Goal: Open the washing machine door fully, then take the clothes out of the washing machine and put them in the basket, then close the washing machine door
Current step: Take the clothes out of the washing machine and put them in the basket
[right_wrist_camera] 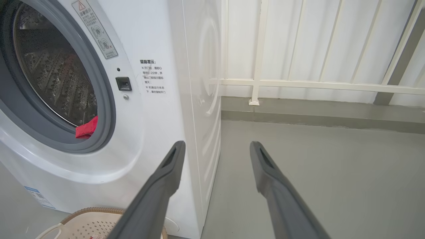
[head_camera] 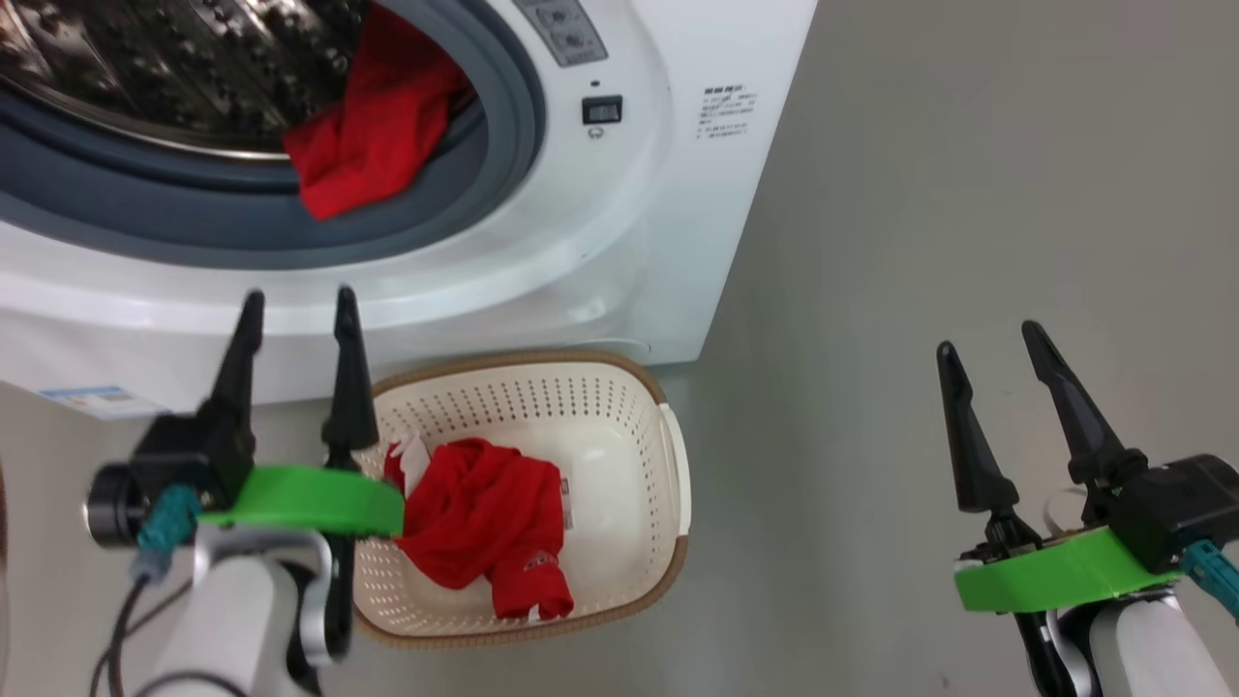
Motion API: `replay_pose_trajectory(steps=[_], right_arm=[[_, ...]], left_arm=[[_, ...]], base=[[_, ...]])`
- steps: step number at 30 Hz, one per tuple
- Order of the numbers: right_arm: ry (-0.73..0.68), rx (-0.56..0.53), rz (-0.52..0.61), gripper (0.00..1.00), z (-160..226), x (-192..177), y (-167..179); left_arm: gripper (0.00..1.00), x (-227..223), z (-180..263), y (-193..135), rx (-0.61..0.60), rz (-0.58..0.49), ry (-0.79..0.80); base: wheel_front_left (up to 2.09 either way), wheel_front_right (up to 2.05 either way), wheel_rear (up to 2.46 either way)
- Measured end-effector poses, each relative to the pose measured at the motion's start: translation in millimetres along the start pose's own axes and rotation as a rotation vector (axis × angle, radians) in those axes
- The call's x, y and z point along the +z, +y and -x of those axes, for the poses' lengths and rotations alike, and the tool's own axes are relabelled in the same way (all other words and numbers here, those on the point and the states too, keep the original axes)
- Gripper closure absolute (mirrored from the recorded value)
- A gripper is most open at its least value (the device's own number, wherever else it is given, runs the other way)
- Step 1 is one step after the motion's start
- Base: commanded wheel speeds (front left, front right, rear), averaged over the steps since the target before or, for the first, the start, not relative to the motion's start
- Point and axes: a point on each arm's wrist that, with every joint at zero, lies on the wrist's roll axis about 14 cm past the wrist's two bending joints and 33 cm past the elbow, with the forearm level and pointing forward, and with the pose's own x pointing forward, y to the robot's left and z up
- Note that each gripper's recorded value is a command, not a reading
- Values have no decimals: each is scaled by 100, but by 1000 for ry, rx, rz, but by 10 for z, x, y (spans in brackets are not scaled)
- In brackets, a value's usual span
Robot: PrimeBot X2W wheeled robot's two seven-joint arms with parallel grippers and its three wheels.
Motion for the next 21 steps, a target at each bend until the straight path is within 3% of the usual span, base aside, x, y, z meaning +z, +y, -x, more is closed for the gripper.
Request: replay_pose_trajectory(steps=[12,21], right_arm=[[49,12,-3,0,-250,-282,5],[86,20,-3,0,-394,-502,3]], left_arm=[[0,-108,-724,-129,-62,3,-7],[0,-408,-1212,-156,-83,51,107]], base=[[0,0,0],[0,0,0]])
